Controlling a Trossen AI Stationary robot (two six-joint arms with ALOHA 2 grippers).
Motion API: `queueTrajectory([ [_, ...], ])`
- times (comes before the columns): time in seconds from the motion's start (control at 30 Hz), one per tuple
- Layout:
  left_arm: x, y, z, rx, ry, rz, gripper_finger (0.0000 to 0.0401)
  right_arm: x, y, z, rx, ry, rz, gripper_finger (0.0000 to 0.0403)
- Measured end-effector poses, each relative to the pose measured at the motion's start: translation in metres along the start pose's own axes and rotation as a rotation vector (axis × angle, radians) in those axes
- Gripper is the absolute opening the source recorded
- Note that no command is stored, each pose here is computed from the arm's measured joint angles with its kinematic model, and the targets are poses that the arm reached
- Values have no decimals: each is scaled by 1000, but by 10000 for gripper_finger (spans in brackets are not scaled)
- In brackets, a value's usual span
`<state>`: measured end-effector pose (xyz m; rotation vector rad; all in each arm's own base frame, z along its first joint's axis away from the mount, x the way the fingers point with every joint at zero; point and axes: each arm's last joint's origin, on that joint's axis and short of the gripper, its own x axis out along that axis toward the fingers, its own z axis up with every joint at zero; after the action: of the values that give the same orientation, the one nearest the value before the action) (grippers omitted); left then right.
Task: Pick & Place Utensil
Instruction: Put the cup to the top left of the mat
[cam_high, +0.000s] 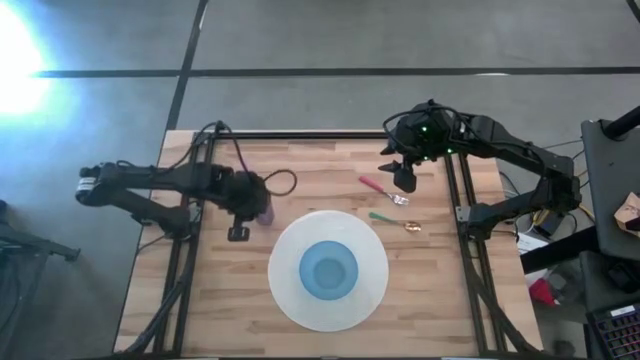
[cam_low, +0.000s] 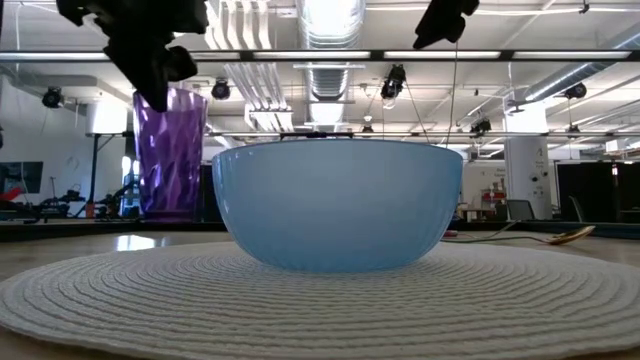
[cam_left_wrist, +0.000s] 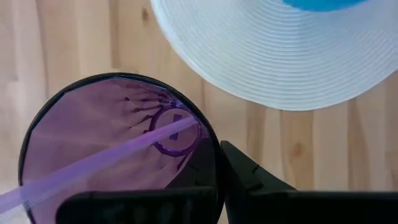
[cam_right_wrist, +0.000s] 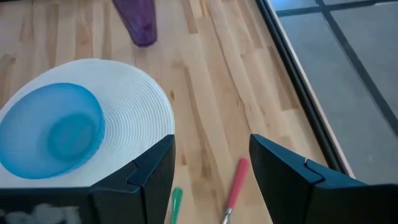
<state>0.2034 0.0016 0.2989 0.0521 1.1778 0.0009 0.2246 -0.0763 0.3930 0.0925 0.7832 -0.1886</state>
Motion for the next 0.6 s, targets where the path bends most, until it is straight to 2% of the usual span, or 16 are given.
queueTrajectory([
  [0.2, 4, -13, 1, -12, 7, -24, 1, 1, 0, 0, 2, 0, 0, 201],
  [0.6, 19, -14, 7, 0, 69, -8, 1, 1, 0, 0, 1, -3, 0, 201],
])
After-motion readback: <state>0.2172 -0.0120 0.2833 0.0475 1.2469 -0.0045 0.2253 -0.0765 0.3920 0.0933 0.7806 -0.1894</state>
